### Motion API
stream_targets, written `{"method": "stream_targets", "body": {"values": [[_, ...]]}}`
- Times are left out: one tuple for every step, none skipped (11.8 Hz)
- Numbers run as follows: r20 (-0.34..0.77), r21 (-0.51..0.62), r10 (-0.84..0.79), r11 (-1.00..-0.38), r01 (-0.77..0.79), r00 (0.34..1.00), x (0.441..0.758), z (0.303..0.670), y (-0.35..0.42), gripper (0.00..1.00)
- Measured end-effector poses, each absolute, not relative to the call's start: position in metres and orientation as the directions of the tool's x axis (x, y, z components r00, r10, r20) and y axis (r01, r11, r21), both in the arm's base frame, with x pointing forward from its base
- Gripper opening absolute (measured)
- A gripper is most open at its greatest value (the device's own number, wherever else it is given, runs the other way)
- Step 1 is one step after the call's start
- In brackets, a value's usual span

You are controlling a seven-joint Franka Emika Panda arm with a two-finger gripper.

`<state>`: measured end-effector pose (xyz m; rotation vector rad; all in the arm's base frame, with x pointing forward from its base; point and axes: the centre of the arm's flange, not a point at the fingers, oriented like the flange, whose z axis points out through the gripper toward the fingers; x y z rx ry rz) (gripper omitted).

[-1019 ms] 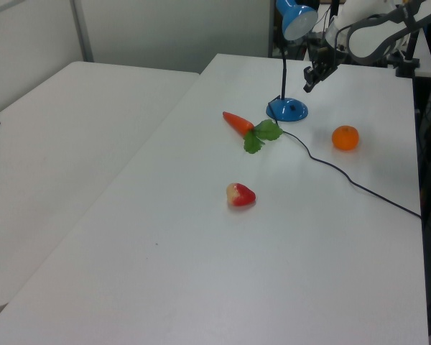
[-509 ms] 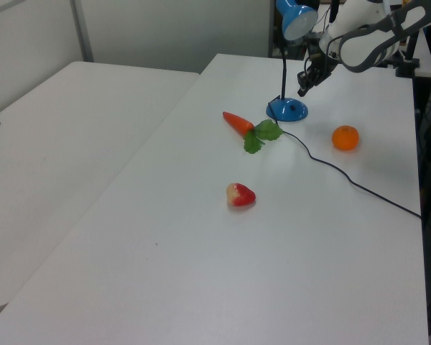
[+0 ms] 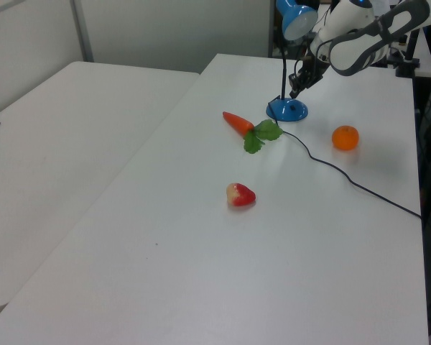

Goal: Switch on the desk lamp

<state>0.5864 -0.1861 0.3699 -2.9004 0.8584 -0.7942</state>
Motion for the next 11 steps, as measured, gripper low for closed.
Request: {"method": "stream_targets", "body": {"values": [[0.464, -0.156, -0.519, -0.845, -0.511, 0.718, 0.590, 0.366, -0.187, 0.01], [0.460, -0.161, -0.527, -0.841, -0.517, 0.715, 0.595, 0.362, -0.188, 0.01], [0.458, -0.163, -0.532, -0.838, -0.521, 0.712, 0.599, 0.358, -0.189, 0.01], [0.457, -0.167, -0.537, -0.835, -0.525, 0.709, 0.602, 0.357, -0.190, 0.01], [0.456, -0.168, -0.539, -0.833, -0.527, 0.708, 0.603, 0.356, -0.190, 0.01], [0.453, -0.168, -0.542, -0.832, -0.529, 0.708, 0.603, 0.354, -0.190, 0.01], [0.453, -0.169, -0.543, -0.831, -0.530, 0.707, 0.603, 0.352, -0.191, 0.01], [0.460, -0.172, -0.544, -0.830, -0.531, 0.701, 0.604, 0.351, -0.191, 0.01], [0.467, -0.174, -0.544, -0.829, -0.531, 0.697, 0.605, 0.347, -0.192, 0.01], [0.471, -0.175, -0.544, -0.829, -0.531, 0.694, 0.605, 0.343, -0.193, 0.01], [0.471, -0.176, -0.547, -0.827, -0.533, 0.692, 0.606, 0.340, -0.193, 0.01]]}}
